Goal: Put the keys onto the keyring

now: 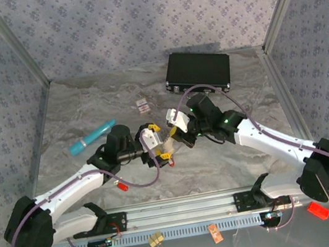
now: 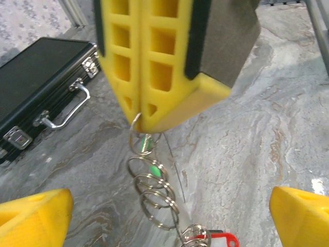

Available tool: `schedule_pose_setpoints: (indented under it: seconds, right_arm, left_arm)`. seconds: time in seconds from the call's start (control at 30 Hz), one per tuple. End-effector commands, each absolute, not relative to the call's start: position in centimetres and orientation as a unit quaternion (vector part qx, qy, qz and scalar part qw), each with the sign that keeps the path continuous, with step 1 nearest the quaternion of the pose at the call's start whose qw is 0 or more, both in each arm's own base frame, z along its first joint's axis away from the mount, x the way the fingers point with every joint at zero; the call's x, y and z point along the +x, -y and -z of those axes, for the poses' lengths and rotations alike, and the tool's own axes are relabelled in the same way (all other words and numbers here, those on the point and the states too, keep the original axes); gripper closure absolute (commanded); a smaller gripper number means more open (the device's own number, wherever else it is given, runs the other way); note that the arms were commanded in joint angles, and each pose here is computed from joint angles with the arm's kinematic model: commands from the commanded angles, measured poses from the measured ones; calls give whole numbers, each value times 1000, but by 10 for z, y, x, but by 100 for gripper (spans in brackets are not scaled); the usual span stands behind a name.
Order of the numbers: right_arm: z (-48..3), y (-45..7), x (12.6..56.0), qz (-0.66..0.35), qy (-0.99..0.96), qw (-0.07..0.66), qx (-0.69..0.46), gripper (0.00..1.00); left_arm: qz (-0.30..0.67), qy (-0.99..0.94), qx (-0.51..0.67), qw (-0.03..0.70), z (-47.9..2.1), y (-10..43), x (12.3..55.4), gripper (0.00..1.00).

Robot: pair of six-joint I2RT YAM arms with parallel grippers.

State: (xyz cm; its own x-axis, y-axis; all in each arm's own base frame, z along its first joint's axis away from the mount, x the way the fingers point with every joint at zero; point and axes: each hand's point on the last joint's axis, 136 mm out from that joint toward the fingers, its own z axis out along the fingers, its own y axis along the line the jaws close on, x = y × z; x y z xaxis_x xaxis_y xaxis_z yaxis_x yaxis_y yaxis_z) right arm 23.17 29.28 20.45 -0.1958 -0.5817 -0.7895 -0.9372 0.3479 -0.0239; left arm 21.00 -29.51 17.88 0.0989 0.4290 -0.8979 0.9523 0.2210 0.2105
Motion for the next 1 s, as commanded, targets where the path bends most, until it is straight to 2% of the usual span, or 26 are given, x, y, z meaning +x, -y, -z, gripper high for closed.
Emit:
schedule_pose_setpoints:
  seconds: [0.0, 0.43, 0.8, 0.97]
  right_arm:
    - [-223, -298, 231, -251, -722, 390, -514, 100]
    - [-224, -301, 229, -258, -716, 392, -517, 100]
    - [-220, -297, 237, -243, -728, 397, -504, 100]
    - [-219, -297, 239, -243, -734, 396, -495, 100]
  left_arm:
    - [304, -564, 591, 490, -193, 307, 197, 2]
    - [338, -548, 610, 462, -185, 316, 187, 4]
    - [345, -547, 621, 442, -181, 308, 173, 19]
    - [353, -542, 626, 436, -181, 306, 166, 22]
